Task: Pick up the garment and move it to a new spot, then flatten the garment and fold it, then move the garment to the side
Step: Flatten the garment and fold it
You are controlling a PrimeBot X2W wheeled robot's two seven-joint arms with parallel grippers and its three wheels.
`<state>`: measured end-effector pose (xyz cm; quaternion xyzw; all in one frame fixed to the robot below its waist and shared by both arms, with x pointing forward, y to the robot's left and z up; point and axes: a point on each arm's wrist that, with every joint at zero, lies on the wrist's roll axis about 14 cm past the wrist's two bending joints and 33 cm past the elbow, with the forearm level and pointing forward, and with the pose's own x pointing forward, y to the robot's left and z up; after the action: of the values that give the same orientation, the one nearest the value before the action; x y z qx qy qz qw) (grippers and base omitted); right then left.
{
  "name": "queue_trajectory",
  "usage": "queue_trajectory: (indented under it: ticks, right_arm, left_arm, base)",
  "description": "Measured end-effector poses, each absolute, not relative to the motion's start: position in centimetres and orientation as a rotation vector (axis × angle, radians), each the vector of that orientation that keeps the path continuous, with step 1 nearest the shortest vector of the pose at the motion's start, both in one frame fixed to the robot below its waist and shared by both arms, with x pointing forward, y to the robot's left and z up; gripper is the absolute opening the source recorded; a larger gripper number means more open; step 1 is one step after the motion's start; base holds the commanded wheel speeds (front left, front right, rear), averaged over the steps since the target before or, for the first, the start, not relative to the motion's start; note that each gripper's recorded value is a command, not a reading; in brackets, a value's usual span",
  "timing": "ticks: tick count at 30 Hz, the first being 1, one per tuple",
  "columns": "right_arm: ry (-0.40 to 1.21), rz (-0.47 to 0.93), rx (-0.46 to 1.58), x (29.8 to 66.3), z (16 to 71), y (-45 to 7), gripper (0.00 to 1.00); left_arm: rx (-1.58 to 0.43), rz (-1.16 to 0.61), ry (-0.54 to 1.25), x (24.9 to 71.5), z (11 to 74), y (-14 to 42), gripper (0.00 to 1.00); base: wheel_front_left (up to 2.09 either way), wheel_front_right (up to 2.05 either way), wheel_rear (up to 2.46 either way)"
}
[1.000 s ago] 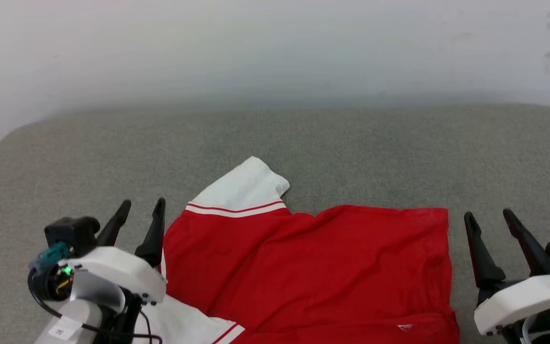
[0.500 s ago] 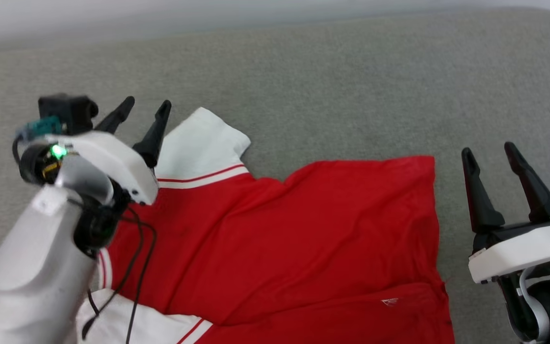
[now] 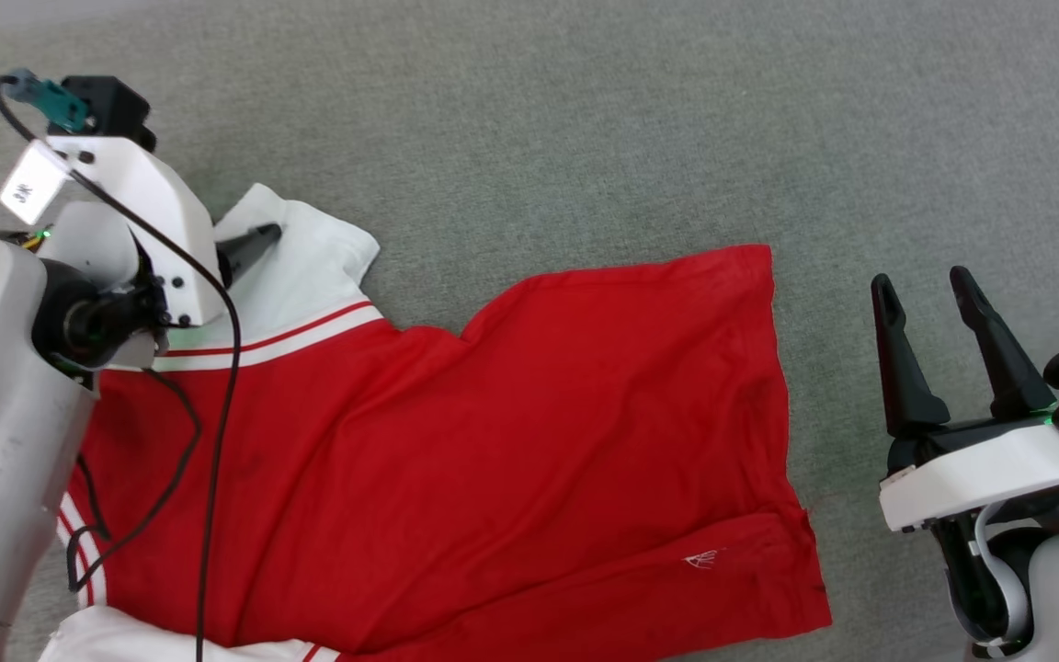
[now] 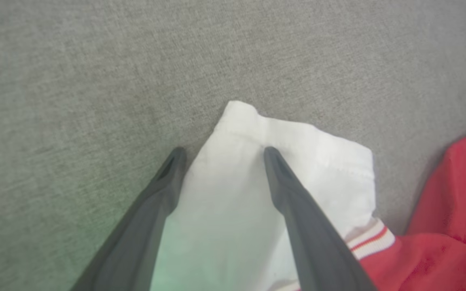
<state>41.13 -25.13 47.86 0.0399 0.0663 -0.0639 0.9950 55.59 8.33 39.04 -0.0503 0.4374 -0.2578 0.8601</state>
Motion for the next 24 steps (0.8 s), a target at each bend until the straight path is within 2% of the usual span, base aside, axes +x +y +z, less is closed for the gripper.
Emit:
queue_trajectory:
  ticks: [7,8,9,10,20,24]
  right_arm:
    - [0.161,-0.153,0.1,41.2,46.3,-25.7,1.0]
    - [0.168,-0.156,0.104,41.1,46.1,-25.8,1.0]
    - [0.178,-0.158,0.108,41.1,45.8,-25.8,1.0]
    - [0.182,-0.159,0.113,41.1,45.7,-25.9,1.0]
    - [0.242,-0.145,0.186,42.1,44.5,-26.0,1.0]
    - [0.375,-0.128,0.22,42.6,42.1,-26.3,1.0]
  left_arm:
    - [-0.071,-0.53,1.12,55.0,36.4,8.3,1.0]
    - [-0.079,-0.528,1.139,54.9,36.2,8.2,0.5]
    - [-0.084,-0.528,1.148,54.9,36.1,8.1,0.31]
    - [-0.092,-0.526,1.149,54.9,36.0,8.1,0.0]
    - [-0.095,-0.513,1.027,55.2,38.1,8.4,0.0]
    - [-0.084,-0.51,0.935,55.5,40.2,8.8,0.0]
  base:
    - [0.0,0.0,0.0]
    - [0.0,0.0,0.0]
    - [0.0,0.0,0.0]
    - [0.0,0.0,0.0]
    - [0.0,0.0,0.0]
    - [0.0,0.0,0.0]
